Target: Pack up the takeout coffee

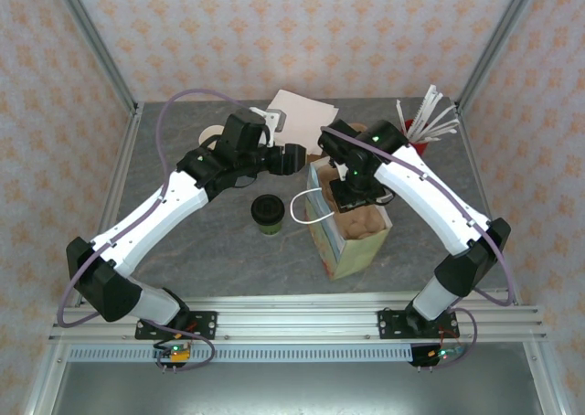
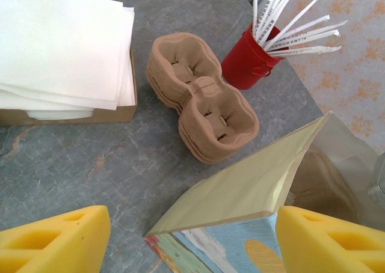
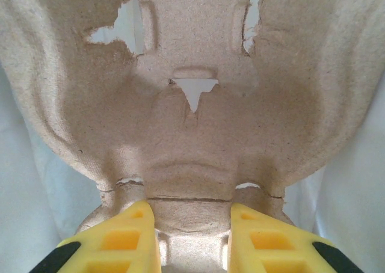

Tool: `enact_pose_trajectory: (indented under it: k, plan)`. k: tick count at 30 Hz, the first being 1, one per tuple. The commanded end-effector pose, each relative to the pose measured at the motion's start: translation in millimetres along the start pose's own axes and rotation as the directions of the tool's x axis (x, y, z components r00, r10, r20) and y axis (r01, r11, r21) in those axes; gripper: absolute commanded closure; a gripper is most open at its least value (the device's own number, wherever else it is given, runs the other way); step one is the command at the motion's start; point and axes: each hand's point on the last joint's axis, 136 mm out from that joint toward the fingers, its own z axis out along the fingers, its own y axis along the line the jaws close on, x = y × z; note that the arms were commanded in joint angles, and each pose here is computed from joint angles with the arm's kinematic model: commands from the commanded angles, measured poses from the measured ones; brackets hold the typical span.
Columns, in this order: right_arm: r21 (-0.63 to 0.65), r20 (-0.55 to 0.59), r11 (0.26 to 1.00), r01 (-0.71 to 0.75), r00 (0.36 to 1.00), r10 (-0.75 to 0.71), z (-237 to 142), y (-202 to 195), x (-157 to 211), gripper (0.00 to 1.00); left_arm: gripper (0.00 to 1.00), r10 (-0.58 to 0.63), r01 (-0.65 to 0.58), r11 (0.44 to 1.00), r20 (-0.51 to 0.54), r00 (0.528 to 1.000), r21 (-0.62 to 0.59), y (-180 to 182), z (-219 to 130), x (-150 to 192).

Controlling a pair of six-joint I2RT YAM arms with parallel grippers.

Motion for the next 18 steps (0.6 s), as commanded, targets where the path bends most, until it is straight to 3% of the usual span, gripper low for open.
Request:
enact_pose_trajectory:
  k: [1, 18]
  plan:
    - [0.034, -0.017, 0.999, 0.0, 1.0, 0.001, 10, -1, -3, 0.72, 0.26, 0.024, -0.023, 1.0, 0.028, 0.999, -0.015, 0, -10, -5]
    - [0.073, -0.047, 0.997, -0.002, 0.999, 0.006, 31, -7, 1, 0.72, 0.26, 0.03, -0.027, 0.998, 0.046, 0.999, -0.063, 9, -19, -4]
